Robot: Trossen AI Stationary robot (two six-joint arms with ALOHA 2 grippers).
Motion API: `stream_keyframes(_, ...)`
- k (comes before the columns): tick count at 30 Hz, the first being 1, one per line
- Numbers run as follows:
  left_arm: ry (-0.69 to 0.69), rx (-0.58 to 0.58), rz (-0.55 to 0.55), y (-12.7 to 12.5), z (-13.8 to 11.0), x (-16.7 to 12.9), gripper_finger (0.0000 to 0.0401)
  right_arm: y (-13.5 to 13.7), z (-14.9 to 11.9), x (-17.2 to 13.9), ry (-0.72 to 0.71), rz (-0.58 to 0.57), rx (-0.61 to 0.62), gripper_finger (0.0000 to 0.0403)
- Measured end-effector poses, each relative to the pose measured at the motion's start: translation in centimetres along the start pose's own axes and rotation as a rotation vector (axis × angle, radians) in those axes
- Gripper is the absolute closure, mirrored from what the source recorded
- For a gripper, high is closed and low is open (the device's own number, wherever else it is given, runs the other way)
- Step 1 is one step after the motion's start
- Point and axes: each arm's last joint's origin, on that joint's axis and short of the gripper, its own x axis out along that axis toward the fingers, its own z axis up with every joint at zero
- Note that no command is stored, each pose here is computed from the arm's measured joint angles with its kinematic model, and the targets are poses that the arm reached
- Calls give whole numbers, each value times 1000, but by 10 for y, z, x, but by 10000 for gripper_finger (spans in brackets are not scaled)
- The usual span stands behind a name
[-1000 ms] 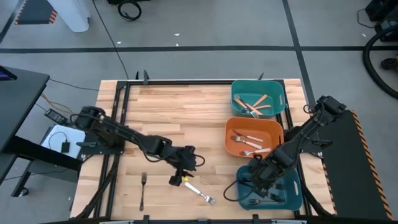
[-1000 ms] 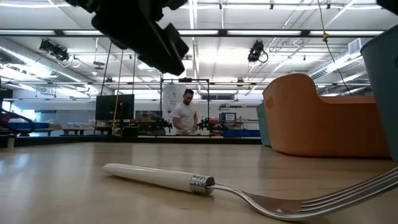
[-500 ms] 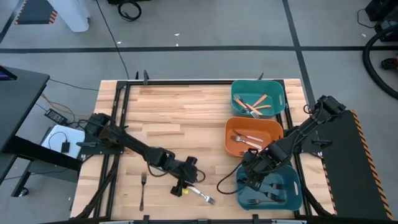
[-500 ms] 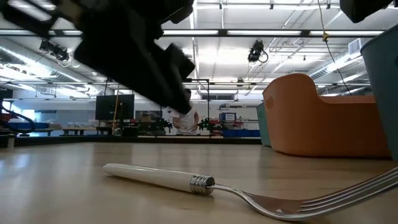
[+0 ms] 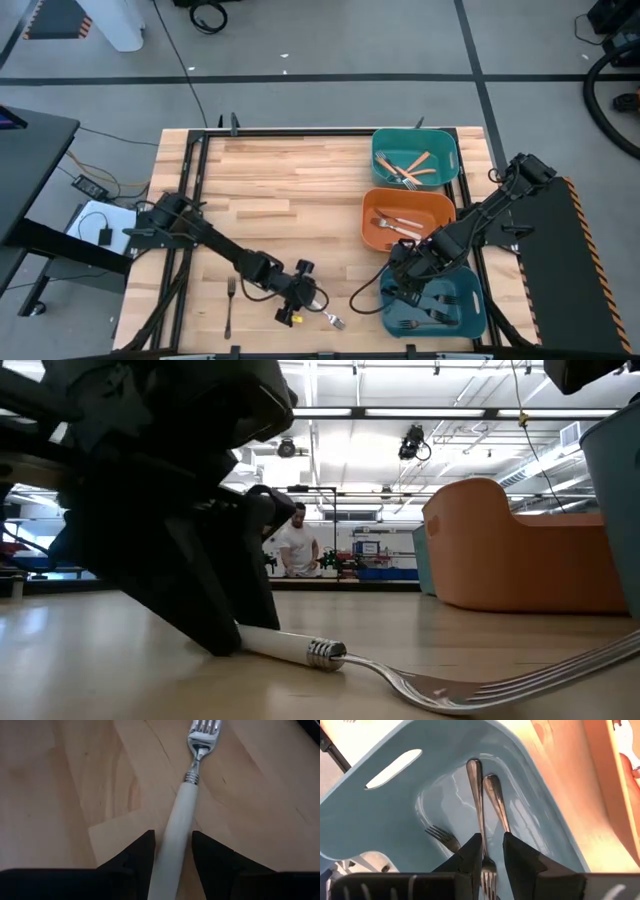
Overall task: Sort silverware by color (type)
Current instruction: Put the white fork into the orange bin
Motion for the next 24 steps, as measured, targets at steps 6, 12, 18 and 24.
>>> stream_keyframes(6, 83, -63, 4, 0, -11, 10, 264, 0, 0, 0, 1, 1, -2, 318)
stream_keyframes(12, 84, -66, 8, 0, -11, 9, 341, 0, -1, 0, 3, 3, 14, 318)
stream_keyframes(18, 65, -80, -7, 1, -7, 3, 341, 1, -2, 0, 29, 16, 21, 318)
stream_keyframes(24, 45, -134, 6, 20, 3, -20, 341, 1, 3, 0, -53, 0, 83, 318)
